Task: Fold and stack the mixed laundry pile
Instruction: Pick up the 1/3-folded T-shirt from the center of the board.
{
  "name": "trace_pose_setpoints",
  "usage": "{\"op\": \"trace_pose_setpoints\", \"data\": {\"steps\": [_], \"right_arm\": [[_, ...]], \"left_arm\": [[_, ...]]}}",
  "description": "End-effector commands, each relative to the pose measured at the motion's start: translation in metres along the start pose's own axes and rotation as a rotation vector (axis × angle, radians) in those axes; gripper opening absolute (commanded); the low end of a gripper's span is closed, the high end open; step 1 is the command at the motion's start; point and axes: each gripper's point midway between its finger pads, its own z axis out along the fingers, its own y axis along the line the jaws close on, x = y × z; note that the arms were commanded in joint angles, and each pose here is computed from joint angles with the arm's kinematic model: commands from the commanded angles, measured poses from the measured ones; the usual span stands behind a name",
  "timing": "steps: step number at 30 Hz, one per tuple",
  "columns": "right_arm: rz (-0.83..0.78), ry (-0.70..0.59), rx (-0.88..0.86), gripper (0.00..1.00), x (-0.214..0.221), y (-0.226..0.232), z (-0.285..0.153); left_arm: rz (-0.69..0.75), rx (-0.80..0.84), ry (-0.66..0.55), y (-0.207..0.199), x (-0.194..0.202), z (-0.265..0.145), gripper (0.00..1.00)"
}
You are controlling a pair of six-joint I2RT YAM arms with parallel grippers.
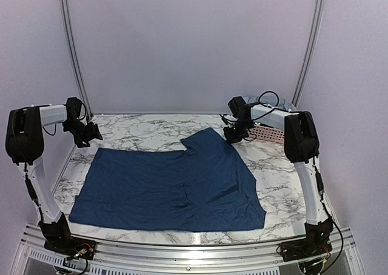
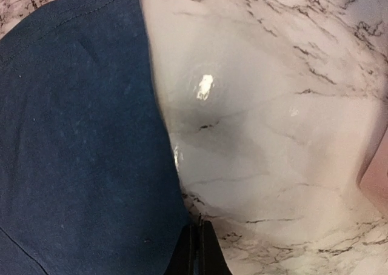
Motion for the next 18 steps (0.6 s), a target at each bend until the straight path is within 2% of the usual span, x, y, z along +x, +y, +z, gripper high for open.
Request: {"op": "trace_pose_setpoints", "data": {"steps": [1, 7, 13, 18], "right_arm": [[0.011, -0.048, 0.018, 0.0, -0.023, -0.02, -0.004], [0.024, -0.061, -0.012, 0.0, -0.029, -0.016, -0.007], [0.034, -0.057, -0.025, 0.0, -0.025, -0.014, -0.008], [0.039, -0.05, -0.036, 0.0, -0.022, -0.012, -0.007]], "left_arm": [[0.033, 0.037, -0.032, -0.006, -0.011, -0.002, 0.72], [0.068, 0.038, -0.022, -0.005, -0.008, 0.004, 0.65], [0.13, 0.031, 0.001, -0.001, -0.003, 0.013, 0.54], [0.172, -0.006, 0.017, 0.009, -0.001, 0.025, 0.5]]}}
